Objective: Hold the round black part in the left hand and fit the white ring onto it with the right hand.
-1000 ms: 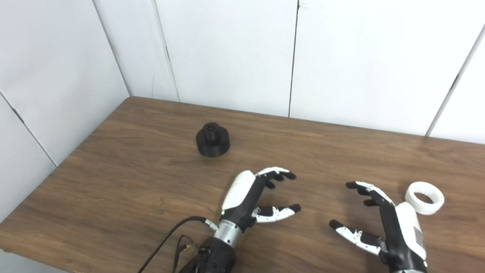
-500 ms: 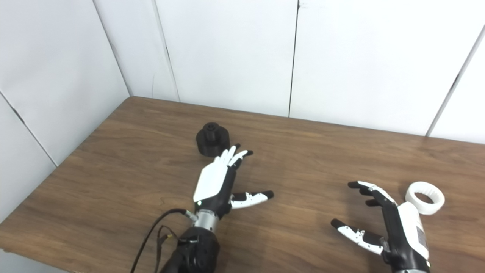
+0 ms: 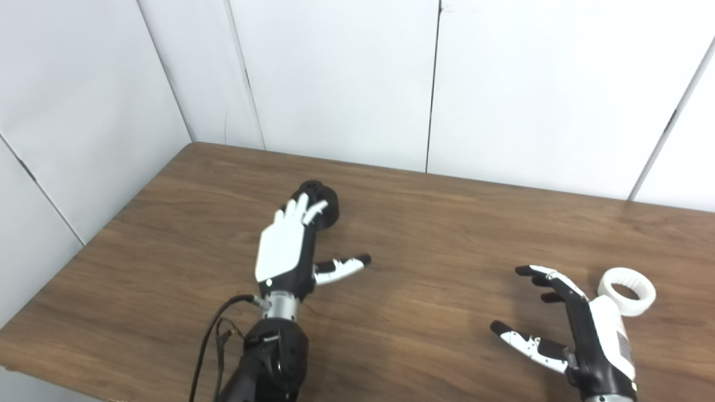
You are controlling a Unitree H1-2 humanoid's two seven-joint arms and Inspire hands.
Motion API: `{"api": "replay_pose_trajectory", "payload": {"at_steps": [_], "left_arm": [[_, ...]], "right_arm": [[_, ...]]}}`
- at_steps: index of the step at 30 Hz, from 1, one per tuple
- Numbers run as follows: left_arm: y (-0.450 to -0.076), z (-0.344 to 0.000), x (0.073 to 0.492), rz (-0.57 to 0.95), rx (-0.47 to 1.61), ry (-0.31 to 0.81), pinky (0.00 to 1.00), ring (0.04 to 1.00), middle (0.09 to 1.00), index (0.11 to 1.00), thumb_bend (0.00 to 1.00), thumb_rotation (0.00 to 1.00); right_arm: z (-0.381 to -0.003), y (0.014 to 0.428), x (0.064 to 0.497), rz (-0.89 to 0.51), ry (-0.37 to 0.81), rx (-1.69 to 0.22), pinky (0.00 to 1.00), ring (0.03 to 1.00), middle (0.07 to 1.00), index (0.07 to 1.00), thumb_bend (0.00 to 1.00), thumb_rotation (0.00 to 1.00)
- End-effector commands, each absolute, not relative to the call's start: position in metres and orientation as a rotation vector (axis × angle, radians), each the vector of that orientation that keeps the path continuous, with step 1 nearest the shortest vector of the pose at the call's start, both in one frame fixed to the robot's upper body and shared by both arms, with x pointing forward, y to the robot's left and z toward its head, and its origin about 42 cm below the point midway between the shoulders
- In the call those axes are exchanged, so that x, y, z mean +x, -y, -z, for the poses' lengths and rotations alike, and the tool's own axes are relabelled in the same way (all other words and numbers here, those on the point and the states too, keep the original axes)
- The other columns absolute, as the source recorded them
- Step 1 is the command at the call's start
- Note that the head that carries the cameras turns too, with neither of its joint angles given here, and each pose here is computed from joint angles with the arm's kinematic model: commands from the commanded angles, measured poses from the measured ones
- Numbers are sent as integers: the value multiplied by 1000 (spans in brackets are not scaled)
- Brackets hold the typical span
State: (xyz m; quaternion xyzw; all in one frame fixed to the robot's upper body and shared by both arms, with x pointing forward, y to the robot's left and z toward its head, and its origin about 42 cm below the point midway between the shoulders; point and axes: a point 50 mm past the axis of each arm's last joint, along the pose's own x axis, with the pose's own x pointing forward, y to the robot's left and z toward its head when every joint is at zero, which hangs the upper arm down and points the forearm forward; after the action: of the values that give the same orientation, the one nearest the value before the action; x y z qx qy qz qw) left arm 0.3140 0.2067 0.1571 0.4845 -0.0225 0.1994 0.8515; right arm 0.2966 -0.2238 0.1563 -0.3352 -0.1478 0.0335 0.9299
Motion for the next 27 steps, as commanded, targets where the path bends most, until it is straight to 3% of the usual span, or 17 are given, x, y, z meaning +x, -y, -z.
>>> {"api": "replay_pose_trajectory", "payload": {"at_steps": [1,14,18,27], "left_arm": [[-218,-179,322,-506,1062,129,1000,1000,1000,845,921,532],[-256,-185,333,-592,1094,135,1000,1000,1000,839,932,501],[-268,-187,342,-605,1122,123,1000,1000,1000,863,954,537],[-292,-197,369,-500,1196,86,1000,1000,1000,889,1000,525]], "right_arm": [[-174,222,304,-51,391,-680,668,764,785,721,699,203],[-171,225,305,-49,386,-684,669,763,785,722,698,205],[-170,226,305,-43,376,-685,669,765,787,724,698,216],[-172,226,305,-44,373,-677,678,771,789,724,698,206]]}}
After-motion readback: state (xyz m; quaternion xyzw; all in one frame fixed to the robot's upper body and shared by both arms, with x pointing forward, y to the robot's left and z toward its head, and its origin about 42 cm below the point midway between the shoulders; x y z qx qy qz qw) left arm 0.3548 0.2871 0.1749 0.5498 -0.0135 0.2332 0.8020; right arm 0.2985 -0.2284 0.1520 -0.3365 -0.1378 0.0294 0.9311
